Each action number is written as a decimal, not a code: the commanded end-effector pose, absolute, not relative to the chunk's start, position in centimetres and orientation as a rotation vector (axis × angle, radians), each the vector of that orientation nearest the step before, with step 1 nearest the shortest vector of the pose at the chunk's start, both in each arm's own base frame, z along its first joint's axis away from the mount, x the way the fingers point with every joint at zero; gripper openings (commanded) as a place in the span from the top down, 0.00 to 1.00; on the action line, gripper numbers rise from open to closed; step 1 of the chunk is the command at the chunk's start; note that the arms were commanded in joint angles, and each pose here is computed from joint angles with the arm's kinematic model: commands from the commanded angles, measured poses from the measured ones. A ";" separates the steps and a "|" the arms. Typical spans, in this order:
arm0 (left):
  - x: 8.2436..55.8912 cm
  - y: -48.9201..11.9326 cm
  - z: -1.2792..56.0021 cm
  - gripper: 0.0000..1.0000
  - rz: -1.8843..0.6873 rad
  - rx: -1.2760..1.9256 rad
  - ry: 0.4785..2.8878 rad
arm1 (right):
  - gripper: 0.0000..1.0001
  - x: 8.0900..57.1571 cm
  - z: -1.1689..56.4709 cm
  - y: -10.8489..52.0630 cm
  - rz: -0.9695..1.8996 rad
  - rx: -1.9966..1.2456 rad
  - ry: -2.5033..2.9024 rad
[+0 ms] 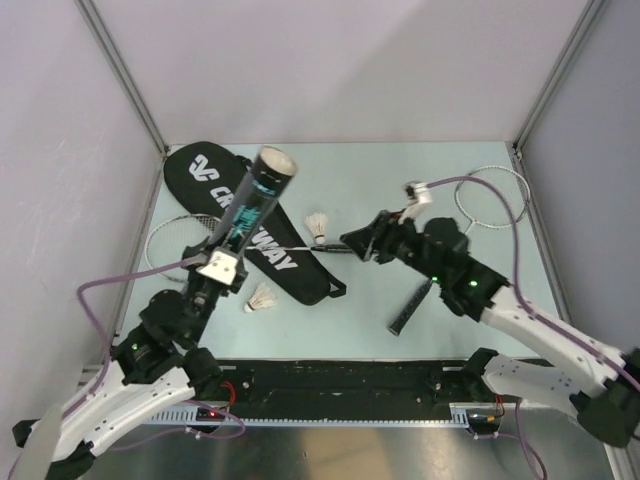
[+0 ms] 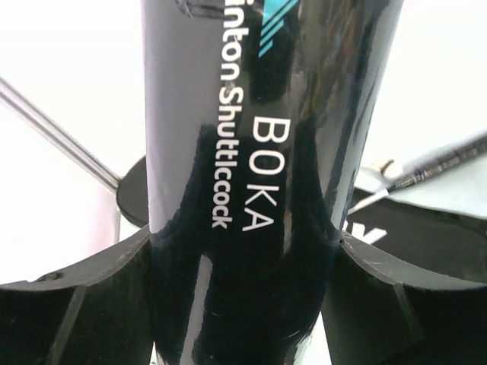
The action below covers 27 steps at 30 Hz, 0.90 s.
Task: Pack up the badminton gear
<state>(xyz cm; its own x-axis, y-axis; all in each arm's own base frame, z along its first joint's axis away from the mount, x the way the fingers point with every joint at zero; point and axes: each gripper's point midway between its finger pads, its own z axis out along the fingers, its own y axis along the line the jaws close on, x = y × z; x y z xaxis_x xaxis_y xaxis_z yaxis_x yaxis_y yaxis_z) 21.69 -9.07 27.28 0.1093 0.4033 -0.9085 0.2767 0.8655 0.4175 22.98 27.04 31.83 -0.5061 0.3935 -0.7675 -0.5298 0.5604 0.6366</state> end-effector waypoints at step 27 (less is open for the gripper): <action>18.4 -5.2 32.8 0.54 -0.051 0.336 1.328 | 0.42 20.2 8.6 50.3 1.524 -0.735 2.009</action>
